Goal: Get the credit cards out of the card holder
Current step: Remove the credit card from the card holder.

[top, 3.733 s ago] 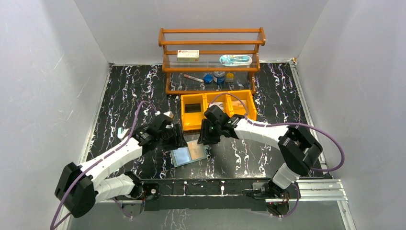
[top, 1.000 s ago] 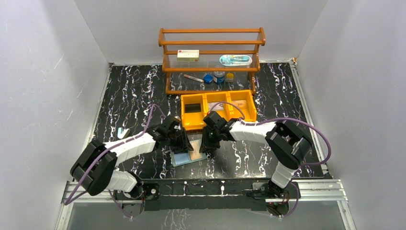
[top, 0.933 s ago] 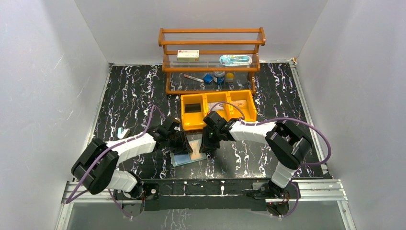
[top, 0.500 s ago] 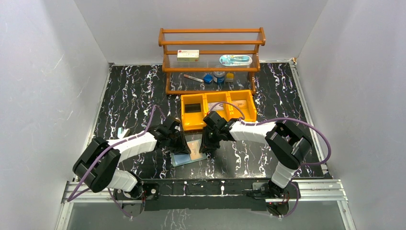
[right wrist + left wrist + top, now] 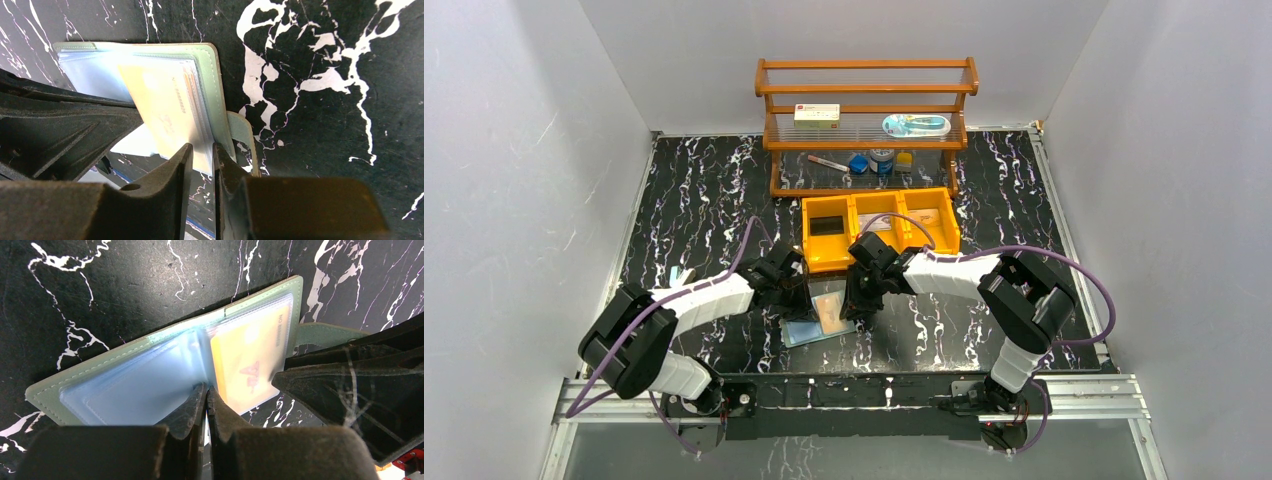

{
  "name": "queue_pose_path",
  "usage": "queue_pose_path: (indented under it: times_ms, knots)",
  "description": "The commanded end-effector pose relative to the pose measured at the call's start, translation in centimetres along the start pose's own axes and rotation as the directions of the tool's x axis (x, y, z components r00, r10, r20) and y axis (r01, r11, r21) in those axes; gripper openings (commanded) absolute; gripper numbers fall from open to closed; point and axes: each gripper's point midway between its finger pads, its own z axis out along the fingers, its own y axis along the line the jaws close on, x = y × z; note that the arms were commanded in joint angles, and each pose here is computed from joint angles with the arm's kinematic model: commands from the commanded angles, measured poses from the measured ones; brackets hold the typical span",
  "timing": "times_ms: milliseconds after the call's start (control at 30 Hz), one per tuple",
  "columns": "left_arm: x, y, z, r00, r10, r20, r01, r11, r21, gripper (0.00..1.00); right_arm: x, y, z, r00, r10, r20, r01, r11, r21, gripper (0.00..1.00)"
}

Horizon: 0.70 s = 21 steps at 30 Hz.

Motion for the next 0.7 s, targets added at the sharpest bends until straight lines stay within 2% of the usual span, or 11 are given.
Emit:
queue_pose_path:
  times_ms: [0, 133, 300, 667]
  knots:
    - [1.7, 5.2, 0.0, 0.999, 0.029, -0.037, -0.036, 0.977, -0.212, 0.03, 0.1, 1.0, -0.4, 1.0, -0.014, -0.003, 0.014, 0.999, -0.035, 0.3]
    - [1.7, 4.8, -0.2, 0.999, 0.034, -0.036, -0.041, 0.981, -0.19, 0.04, -0.3, 3.0, -1.1, 0.999, -0.04, 0.009, 0.041, 0.992, -0.116, 0.32]
    - [1.0, 3.8, -0.7, 0.999, 0.042, -0.011, -0.044, 0.987, -0.155, 0.06, -1.1, 5.3, -2.0, 0.998, -0.061, 0.026, 0.065, 0.979, -0.193, 0.3]
    - [0.4, 2.8, -1.4, 0.999, 0.044, 0.02, -0.041, 0.992, -0.123, 0.07, -1.8, 7.6, -3.4, 0.997, -0.058, 0.058, 0.072, 0.962, -0.264, 0.3]
